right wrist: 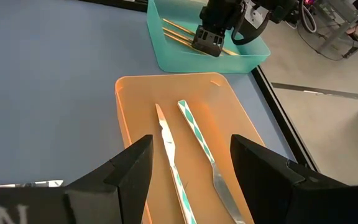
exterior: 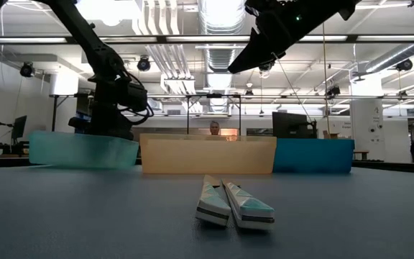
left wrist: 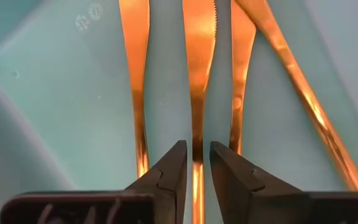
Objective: Sort silverware by color (type)
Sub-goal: Put the gold knife into the green bin, then put the white knife in the orange bin
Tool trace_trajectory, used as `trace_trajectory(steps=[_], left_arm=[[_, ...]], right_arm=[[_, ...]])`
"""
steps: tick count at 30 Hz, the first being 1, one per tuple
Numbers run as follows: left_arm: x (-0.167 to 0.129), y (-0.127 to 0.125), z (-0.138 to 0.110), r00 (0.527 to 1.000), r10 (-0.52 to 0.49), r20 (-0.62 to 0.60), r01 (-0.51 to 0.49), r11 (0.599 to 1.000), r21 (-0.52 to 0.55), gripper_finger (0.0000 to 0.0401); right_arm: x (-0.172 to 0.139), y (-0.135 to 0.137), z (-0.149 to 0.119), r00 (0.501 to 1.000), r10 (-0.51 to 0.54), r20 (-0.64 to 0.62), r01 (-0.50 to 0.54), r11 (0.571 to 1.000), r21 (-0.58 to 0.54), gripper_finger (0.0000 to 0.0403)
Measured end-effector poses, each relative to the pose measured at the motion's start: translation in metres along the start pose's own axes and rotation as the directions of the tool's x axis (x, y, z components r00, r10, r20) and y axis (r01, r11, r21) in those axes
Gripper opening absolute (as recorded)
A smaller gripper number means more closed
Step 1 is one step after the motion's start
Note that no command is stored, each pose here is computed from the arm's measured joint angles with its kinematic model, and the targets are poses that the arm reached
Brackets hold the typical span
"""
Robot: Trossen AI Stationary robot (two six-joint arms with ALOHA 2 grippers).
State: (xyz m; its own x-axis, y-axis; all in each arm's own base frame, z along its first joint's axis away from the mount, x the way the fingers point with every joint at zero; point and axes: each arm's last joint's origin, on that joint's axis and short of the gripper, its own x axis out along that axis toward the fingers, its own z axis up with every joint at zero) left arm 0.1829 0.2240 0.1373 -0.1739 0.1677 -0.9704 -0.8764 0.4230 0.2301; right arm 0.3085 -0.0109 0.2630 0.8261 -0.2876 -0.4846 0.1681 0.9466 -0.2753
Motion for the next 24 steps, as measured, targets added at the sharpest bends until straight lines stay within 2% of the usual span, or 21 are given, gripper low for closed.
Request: trace_trajectory(steps=[5, 10, 16, 24], left_arm=[[-0.002, 0.000, 0.000, 1.000, 0.003, 0.009, -0.003, 1.000, -0.001, 0.0072], [-0.016, 0.005, -0.003, 0.997, 0.028, 0.065, -0.028, 0.999, -0.016, 0.0089], [-0.050, 0.016, -0.009, 0.976, 0.081, 0.203, -0.070, 0.996, -0.061, 0.0109], [-0.095, 0.024, -0.026, 0.930, 0.035, 0.367, 0.004, 0.994, -0.106, 0.0128]], right_arm=[[0.000, 0.000, 0.000, 1.000, 0.000, 0.000, 0.000, 1.000, 0.000, 0.0205], [0.000, 0.000, 0.000, 1.000, 0.000, 0.000, 0.000, 1.000, 0.000, 0.0205], [0.000, 0.000, 0.001, 1.000, -0.005, 0.006, 0.005, 1.000, 0.002, 0.0205], [0.000, 0.000, 0.001, 1.000, -0.006, 0.007, 0.006, 1.000, 0.002, 0.0205]])
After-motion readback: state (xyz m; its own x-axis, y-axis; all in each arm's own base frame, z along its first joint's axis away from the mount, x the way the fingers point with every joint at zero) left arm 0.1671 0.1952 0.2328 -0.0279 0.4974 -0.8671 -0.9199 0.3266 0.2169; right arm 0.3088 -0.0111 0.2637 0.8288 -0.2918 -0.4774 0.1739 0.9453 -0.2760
